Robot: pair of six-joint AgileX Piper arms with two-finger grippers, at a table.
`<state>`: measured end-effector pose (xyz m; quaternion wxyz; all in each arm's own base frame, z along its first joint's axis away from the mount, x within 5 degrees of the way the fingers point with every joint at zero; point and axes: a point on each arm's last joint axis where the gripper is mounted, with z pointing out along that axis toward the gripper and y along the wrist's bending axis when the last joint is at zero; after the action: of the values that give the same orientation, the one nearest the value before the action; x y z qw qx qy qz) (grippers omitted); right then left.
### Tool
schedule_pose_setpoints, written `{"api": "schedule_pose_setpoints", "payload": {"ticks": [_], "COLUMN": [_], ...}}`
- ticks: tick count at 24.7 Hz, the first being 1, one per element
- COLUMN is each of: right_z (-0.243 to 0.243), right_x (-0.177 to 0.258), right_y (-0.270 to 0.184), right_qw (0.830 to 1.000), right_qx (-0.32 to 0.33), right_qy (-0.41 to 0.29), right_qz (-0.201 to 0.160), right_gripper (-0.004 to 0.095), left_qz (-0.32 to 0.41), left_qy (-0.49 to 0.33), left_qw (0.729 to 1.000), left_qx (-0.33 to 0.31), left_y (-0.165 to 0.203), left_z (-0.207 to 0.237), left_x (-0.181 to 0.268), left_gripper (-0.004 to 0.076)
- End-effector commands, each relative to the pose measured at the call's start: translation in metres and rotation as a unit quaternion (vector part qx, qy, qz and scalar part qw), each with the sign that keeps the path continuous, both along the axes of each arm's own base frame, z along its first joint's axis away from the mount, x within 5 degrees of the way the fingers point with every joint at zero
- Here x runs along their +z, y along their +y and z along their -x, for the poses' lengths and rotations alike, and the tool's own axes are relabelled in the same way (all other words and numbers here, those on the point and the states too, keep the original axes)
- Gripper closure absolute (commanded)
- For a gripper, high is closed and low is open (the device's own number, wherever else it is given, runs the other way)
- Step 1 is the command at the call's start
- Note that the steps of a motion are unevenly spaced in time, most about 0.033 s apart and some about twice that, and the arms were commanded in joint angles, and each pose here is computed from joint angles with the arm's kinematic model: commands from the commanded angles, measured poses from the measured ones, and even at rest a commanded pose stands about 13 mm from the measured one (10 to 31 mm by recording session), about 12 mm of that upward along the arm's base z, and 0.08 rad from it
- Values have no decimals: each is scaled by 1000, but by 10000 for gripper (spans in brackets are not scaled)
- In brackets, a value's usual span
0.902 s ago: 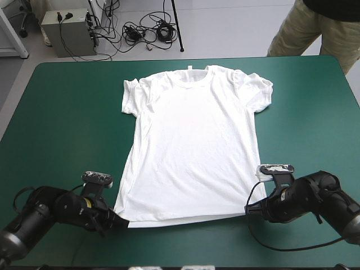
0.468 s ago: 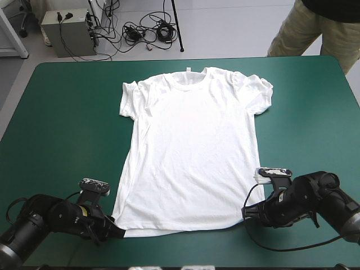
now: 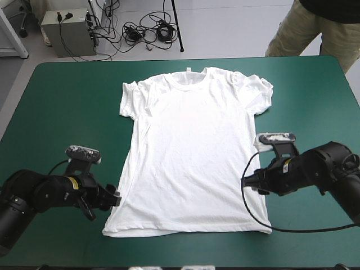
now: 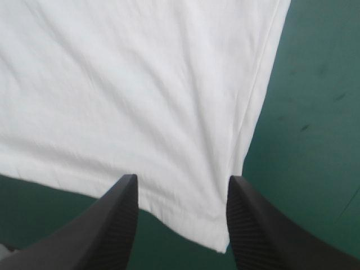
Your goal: Fold the cloth
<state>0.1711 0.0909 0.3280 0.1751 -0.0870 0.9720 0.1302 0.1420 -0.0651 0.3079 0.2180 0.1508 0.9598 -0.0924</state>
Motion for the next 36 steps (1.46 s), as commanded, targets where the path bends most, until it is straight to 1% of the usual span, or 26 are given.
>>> {"api": "schedule_pose_setpoints", "payload": {"ticks": [1, 2, 4, 7, 9, 10, 14, 18, 20, 24, 34, 35, 36], "right_z": [-8, -10, -14, -19, -20, -21, -22, -22, -22, -22, -22, -22, -22], "right_x": [40, 47, 57, 64, 67, 66, 66, 66, 66, 66, 66, 66, 66], "right_y": [-2, -3, -4, -5, -6, -6, -7, -7, -7, -7, -7, -7, -7], "right_qw": [997, 996, 994, 991, 990, 990, 989, 990, 990, 990, 990, 990, 990], "right_qx": [-10, -11, -13, -15, -16, -16, -23, -31, -31, -34, -35, -35, -35], "right_qy": [-78, -92, -112, -131, -137, -138, -140, -138, -138, -137, -137, -137, -137], "right_qz": [-3, -1, 2, 19, 24, 30, 28, 24, 24, 23, 22, 22, 22], "right_gripper": [439, 439, 439, 439, 439, 439, 439, 439, 439, 440, 445, 445, 445], "left_qz": [-8, -18, -15, 9, 13, 5, -13, -19, -21, -31, -39, -40, -41], "left_qy": [-57, -62, -65, -60, -51, -45, -28, -8, 6, 51, 61, 65, 73], "left_qw": [998, 998, 997, 997, 997, 998, 999, 999, 999, 998, 997, 997, 997], "left_qx": [10, 15, 27, 55, 56, 53, 38, 34, 35, 34, 2, 0, 2], "left_y": [-3, -4, -4, -4, -3, -4, -15, -23, -27, -31, -65, -68, -70], "left_z": [-22, -33, -50, -84, -107, -128, -183, -218, -234, -250, -266, -266, -268], "left_x": [28, 32, 36, 39, 39, 40, 42, 32, 17, -20, -65, -69, -77], "left_gripper": [171, 171, 171, 171, 171, 176, 196, 196, 196, 196, 200, 211, 258]}}
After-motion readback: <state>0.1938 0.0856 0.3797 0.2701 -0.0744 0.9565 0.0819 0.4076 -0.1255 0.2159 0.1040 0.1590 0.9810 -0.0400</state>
